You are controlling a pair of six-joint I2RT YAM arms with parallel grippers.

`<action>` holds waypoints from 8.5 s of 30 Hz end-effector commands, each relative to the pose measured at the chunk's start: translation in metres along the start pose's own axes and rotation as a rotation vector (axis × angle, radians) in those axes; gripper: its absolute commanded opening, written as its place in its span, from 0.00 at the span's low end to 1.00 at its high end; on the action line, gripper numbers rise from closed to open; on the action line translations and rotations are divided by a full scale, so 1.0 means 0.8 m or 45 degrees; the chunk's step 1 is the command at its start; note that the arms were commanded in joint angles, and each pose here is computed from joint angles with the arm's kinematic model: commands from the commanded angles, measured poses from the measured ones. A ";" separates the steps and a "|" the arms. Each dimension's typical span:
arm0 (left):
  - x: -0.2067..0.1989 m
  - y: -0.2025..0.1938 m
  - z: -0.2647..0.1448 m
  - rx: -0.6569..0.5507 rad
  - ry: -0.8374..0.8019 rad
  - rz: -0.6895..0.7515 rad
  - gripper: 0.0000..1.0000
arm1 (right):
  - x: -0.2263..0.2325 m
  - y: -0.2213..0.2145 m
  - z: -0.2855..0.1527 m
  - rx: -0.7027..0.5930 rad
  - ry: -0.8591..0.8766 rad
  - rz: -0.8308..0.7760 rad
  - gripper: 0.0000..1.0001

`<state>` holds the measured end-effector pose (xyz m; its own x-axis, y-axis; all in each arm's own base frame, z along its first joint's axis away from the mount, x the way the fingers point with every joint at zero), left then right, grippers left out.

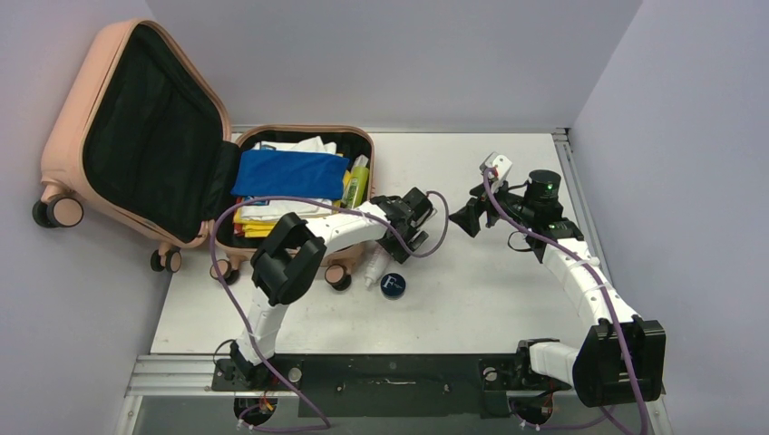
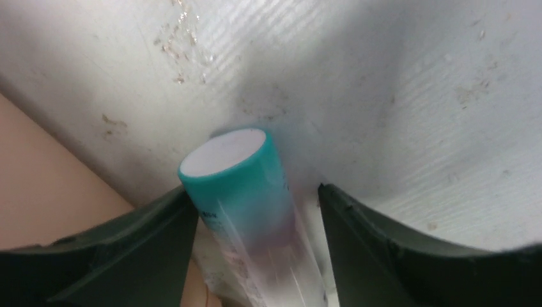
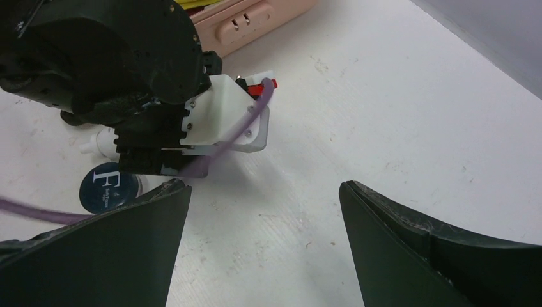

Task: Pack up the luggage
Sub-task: Pick up the makeup from the center of the board, then place the makeup in the luggage, then pick up the makeup from the center of the board, then place the makeup in the luggage, then close the luggage at the center of the board.

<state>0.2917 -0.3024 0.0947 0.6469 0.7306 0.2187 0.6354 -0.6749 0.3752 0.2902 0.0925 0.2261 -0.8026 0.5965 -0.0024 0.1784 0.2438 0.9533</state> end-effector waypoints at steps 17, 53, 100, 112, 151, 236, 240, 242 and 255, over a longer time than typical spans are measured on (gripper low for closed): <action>-0.011 0.079 -0.032 -0.016 -0.411 -0.148 0.00 | 0.002 0.026 -0.004 -0.100 0.036 -0.089 0.90; 0.268 0.090 -0.097 -0.212 -0.196 -0.682 0.00 | -0.002 0.022 -0.002 -0.094 0.037 -0.069 0.90; -0.039 -0.042 -0.086 -0.448 -0.732 0.732 0.96 | -0.040 0.040 -0.046 -0.109 -0.190 -0.071 0.90; -0.055 -0.044 -0.043 -0.315 -0.752 0.757 1.00 | -0.040 0.039 -0.045 -0.103 -0.165 -0.062 0.90; 0.170 0.010 -0.190 -0.301 -0.135 0.273 0.00 | -0.039 0.037 -0.042 -0.102 -0.139 -0.055 0.90; 0.472 -0.124 -0.596 -0.315 1.746 -0.190 0.96 | -0.024 0.040 -0.035 -0.131 -0.041 -0.044 0.90; 0.509 -0.141 -0.580 -0.229 1.656 -0.236 0.96 | -0.023 0.041 -0.035 -0.133 -0.038 -0.047 0.90; 0.526 -0.153 -0.574 -0.214 1.600 -0.262 0.96 | -0.023 0.041 -0.035 -0.132 -0.037 -0.045 0.90; 0.546 -0.170 -0.510 -0.305 1.258 -0.328 0.98 | -0.026 0.039 -0.034 -0.127 -0.047 -0.039 0.90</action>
<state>0.3261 0.1622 0.4976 -0.1783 0.6230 0.7617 0.6184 -0.5311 0.5792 0.2927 0.0637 0.2419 -0.7677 0.6405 0.0204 0.1841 0.1900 0.9644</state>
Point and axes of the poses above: each gripper's point midway between its finger pads, its own z axis out along the fingers, its own x axis along the line the jaws close on, y = z × x, the point moved 7 cm from there along -z, back along the fingers, and after that the axes turned 1 degree about -z, right-handed, at the moved point
